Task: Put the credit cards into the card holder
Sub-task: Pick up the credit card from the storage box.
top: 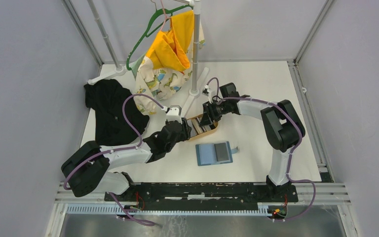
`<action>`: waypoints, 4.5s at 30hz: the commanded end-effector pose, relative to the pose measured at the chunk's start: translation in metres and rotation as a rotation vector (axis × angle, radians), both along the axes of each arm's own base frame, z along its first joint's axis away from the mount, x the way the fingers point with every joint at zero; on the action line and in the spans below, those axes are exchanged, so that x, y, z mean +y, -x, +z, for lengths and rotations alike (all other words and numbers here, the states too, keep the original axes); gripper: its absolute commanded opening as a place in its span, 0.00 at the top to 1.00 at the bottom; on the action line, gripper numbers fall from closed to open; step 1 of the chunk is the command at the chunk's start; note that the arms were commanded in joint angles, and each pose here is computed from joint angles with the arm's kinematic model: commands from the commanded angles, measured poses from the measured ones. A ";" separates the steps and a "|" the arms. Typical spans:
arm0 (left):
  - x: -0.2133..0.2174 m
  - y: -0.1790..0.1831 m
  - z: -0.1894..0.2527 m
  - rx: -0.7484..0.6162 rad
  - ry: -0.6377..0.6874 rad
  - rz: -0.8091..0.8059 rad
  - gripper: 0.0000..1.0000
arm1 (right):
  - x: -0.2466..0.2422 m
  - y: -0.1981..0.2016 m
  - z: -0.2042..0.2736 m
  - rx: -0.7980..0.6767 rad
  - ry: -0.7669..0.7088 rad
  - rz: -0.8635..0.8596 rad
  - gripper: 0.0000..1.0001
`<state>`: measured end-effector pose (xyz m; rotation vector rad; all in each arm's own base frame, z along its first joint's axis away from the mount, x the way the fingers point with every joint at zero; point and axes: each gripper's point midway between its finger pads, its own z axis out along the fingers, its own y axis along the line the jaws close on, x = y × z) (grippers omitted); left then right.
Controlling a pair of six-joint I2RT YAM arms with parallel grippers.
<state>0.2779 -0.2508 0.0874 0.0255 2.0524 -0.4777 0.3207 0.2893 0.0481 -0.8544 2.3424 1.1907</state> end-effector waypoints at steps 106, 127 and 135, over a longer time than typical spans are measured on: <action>-0.002 -0.001 0.027 -0.077 0.119 0.000 0.52 | 0.019 0.008 0.019 0.154 -0.204 -0.019 0.72; -0.002 -0.001 0.029 -0.084 0.128 -0.003 0.52 | 0.001 -0.008 0.026 0.069 -0.177 -0.062 0.97; -0.005 0.004 0.048 -0.114 0.167 -0.037 0.50 | -0.007 -0.012 0.040 0.012 -0.179 -0.060 1.00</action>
